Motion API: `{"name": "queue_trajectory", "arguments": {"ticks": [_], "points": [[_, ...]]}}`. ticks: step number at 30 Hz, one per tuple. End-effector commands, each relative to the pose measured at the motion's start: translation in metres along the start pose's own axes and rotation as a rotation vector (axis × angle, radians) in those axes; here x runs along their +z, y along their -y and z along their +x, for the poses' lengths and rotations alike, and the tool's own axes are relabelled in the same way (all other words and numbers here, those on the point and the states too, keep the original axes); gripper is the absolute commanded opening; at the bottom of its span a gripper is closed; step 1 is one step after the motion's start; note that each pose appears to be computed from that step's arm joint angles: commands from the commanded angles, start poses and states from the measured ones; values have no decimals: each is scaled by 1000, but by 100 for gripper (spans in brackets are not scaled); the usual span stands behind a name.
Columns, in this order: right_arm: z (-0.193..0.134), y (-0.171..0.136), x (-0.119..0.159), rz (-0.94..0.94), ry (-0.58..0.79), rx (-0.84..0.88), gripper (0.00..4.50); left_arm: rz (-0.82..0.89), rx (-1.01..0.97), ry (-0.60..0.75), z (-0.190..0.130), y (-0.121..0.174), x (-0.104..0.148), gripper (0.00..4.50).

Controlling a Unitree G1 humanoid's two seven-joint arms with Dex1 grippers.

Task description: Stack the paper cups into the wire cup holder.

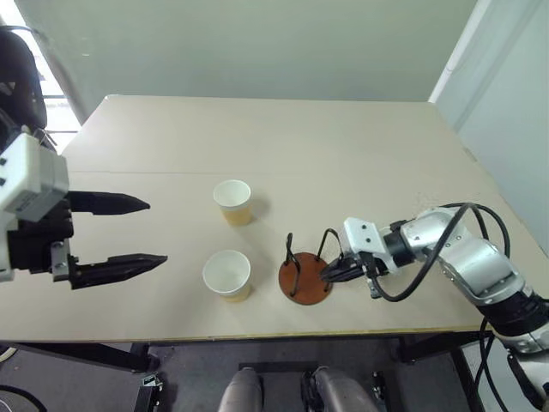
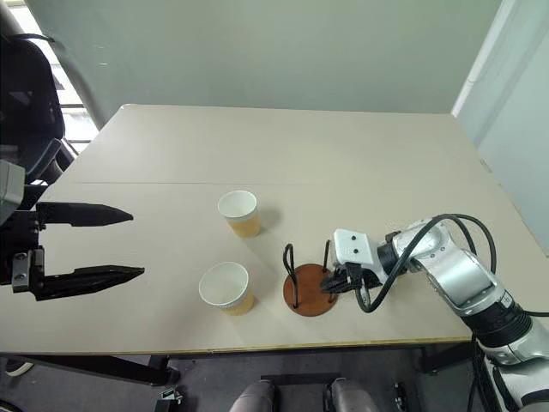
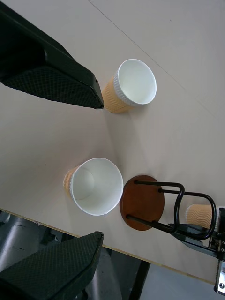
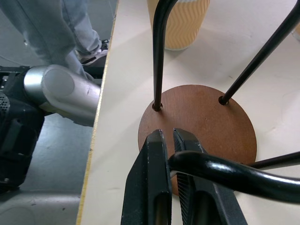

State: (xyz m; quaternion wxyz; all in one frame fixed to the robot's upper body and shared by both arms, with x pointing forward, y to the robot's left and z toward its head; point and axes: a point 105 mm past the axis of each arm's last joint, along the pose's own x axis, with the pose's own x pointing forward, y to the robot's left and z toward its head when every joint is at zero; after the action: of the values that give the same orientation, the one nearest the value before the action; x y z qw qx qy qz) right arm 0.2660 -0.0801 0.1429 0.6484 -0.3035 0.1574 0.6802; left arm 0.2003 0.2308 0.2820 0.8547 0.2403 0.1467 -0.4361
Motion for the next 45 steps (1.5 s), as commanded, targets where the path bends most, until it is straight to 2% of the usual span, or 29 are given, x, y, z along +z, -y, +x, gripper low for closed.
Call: {"name": "queue_trajectory", "arguments": {"ticks": [1,7,10,21,25,32,35,40,45], "points": [[0,3,-1,-31,-20,-20,2,38,12,0,-2,-1,6,450],[-1,3,-4,-32,-44,-10,2,44,14,0,-2,-2,6,450],[-2,4,-8,-31,-57,-11,74,47,15,3,-1,-3,6,450],[-18,8,-9,-55,-99,-9,446,57,0,10,3,-7,4,450],[-38,10,-8,-63,-135,-14,446,58,-14,11,8,-9,1,450],[-80,21,17,-117,-140,-118,446,64,-44,27,16,-12,-2,450],[-121,20,28,-135,-184,-173,446,81,-63,37,19,-16,0,450],[-143,-1,-5,-51,-337,-151,446,124,-163,82,30,-9,11,450],[-125,-14,-23,-2,-367,-118,446,146,-270,56,37,6,15,450]]}}
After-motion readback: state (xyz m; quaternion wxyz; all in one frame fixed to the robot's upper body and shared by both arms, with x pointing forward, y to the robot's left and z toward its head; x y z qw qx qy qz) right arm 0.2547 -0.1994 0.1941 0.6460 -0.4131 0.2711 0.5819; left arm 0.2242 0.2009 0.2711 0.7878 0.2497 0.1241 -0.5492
